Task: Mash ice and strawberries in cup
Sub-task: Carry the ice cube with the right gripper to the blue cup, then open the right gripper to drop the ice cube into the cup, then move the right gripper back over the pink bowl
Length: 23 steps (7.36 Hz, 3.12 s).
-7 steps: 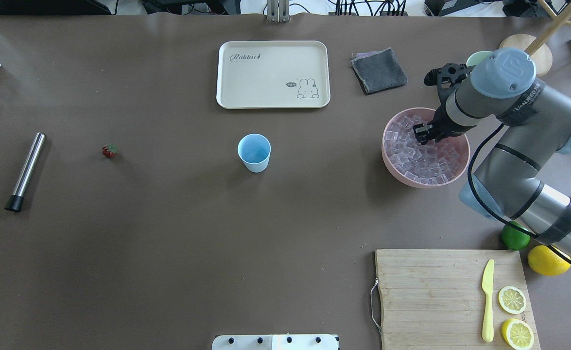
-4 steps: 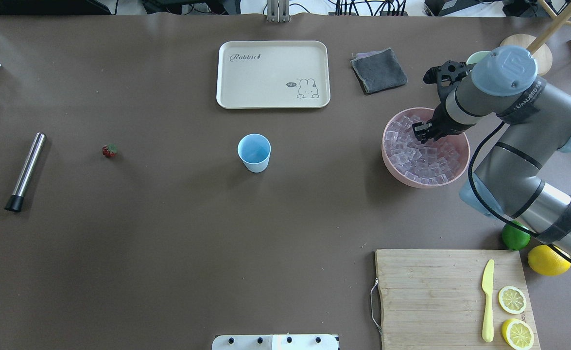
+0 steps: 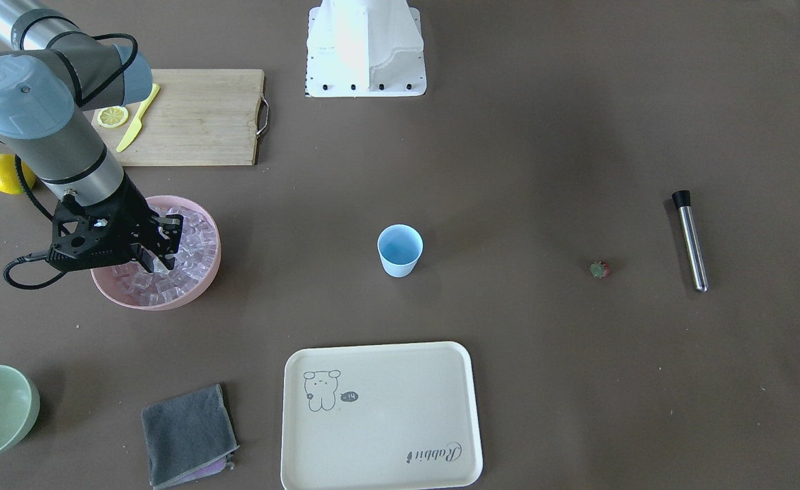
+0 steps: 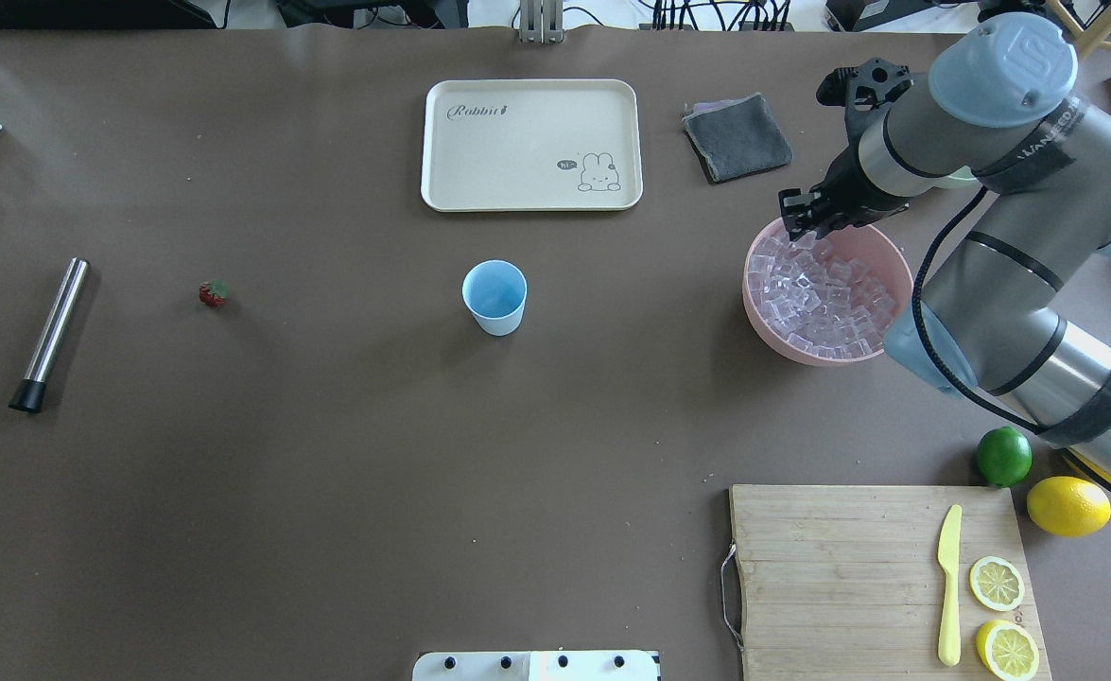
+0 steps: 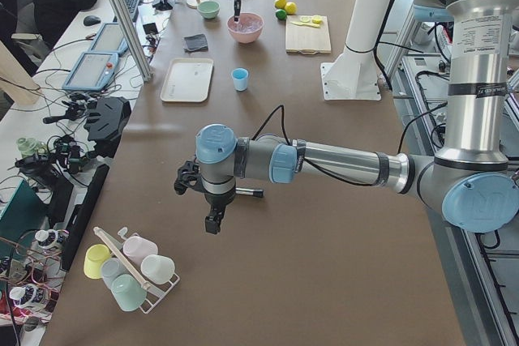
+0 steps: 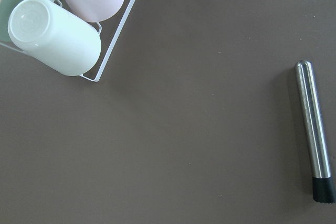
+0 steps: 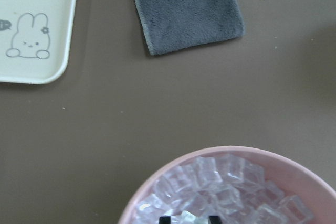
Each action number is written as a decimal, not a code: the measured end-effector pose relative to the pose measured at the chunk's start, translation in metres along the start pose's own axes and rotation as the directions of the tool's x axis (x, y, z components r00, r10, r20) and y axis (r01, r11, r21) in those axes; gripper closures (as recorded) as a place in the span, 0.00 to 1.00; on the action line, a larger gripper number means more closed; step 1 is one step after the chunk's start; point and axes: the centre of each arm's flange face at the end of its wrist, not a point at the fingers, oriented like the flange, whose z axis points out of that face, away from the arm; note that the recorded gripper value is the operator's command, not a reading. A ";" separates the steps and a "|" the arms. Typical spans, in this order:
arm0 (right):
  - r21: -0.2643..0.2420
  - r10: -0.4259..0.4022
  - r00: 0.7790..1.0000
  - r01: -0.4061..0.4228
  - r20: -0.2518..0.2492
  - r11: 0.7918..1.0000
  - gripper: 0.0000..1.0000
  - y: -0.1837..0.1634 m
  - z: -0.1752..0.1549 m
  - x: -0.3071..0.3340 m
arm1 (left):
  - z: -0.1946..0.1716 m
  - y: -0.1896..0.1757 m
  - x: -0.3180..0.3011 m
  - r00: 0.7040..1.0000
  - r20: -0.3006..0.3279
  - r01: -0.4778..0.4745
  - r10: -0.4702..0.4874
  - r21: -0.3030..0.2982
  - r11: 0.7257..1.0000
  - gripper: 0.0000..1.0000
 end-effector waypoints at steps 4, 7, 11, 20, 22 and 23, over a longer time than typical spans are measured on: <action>0.046 0.229 0.967 -0.236 0.116 0.971 0.82 0.028 -0.009 -0.165 | -0.002 0.000 0.000 1.000 0.001 0.000 0.000 0.003 1.000 0.01; 0.094 0.346 0.928 -0.360 0.140 0.928 0.77 0.051 0.015 -0.283 | -0.002 0.000 -0.001 1.000 0.001 0.002 -0.002 0.004 1.000 0.01; 0.117 0.394 0.908 -0.411 0.143 0.904 0.10 0.060 0.028 -0.317 | -0.003 0.001 -0.003 1.000 0.002 0.006 -0.006 0.005 1.000 0.02; 0.016 0.115 0.992 -0.116 0.057 0.993 0.01 0.023 -0.003 -0.097 | -0.003 0.001 -0.003 1.000 0.001 0.005 -0.005 0.008 1.000 0.02; -0.009 0.019 1.000 -0.019 0.018 1.000 0.01 0.018 -0.010 -0.010 | -0.005 0.000 -0.002 1.000 0.001 0.003 -0.003 0.012 1.000 0.02; -0.022 -0.002 1.000 0.002 -0.007 1.000 0.01 0.019 -0.004 0.013 | -0.007 0.000 -0.001 1.000 0.002 0.002 -0.002 0.014 1.000 0.02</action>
